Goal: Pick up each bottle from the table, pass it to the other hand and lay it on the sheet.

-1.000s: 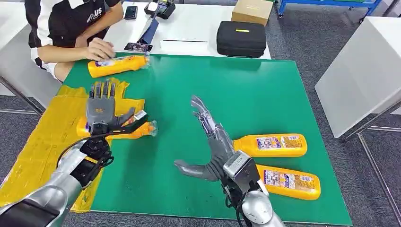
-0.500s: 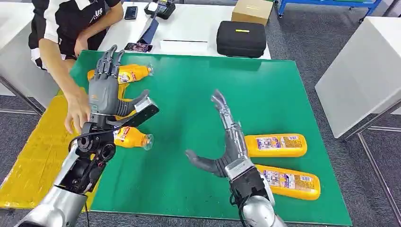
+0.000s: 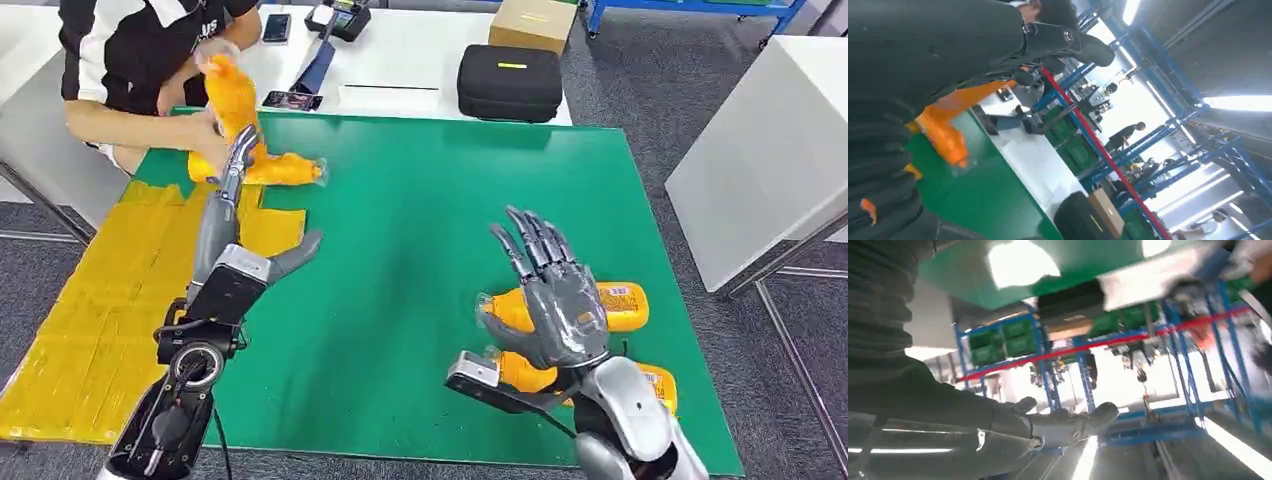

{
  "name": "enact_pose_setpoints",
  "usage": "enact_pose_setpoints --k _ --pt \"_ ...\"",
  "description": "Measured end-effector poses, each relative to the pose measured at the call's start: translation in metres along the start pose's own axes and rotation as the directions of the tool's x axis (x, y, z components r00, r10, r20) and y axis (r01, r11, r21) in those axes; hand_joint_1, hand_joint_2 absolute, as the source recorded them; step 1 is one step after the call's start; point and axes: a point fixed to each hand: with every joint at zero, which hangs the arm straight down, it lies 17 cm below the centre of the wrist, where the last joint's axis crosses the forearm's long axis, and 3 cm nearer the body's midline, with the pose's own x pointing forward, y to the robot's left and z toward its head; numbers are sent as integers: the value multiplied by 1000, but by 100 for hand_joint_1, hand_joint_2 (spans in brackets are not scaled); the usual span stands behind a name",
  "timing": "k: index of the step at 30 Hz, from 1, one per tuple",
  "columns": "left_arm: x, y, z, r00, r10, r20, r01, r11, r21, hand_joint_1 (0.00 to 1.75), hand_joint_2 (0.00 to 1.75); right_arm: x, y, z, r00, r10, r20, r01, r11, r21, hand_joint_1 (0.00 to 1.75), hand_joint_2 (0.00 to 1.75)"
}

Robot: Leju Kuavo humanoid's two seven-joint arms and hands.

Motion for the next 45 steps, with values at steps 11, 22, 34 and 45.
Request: enact_pose_setpoints --k 11,22,34,45 --pt "0 -3 11 999 33 -20 -32 999 8 0 175 -60 13 39 993 100 -67 -92 989 118 0 175" --pt "-3 0 12 998 57 -35 -57 998 4 0 175 -116 16 69 977 120 -178 -85 978 192 0 175" --pt "-18 -1 11 994 76 -72 -76 997 0 0 175 -147 34 54 966 120 -227 -68 973 222 0 175" --pt "-27 -5 10 992 90 -91 -91 996 -7 0 175 -166 71 38 965 87 -249 -11 957 291 0 175"
